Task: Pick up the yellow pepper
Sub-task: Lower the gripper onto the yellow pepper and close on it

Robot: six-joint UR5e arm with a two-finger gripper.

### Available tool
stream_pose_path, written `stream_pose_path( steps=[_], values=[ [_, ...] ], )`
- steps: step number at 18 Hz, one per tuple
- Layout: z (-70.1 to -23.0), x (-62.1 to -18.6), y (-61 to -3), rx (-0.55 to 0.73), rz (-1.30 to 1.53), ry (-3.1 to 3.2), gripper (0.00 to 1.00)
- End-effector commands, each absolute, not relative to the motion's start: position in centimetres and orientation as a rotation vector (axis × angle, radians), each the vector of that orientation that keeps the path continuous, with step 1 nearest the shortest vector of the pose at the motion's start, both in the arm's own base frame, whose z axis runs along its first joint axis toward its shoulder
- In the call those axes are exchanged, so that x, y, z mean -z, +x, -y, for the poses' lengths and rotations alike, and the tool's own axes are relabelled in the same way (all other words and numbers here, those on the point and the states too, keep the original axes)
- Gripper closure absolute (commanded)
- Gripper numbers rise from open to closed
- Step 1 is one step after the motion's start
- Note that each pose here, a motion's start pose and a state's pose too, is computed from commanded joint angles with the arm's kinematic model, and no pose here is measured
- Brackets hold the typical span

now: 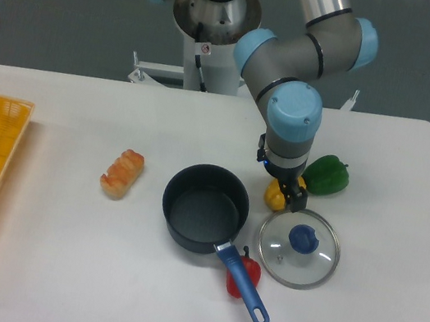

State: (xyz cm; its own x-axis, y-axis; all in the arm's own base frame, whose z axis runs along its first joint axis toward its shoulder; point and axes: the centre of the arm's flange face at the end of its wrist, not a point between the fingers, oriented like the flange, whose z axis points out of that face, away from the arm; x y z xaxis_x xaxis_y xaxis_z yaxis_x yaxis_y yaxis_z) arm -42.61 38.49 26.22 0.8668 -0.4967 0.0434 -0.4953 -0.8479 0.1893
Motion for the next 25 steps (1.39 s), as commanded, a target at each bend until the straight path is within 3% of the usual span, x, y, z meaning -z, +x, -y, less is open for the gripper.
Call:
stream_pose_path(
  steps=[25],
  values=[
    [-38.1, -21.7, -43.4, -0.079, 0.736, 2.809, 0.00]
  ],
)
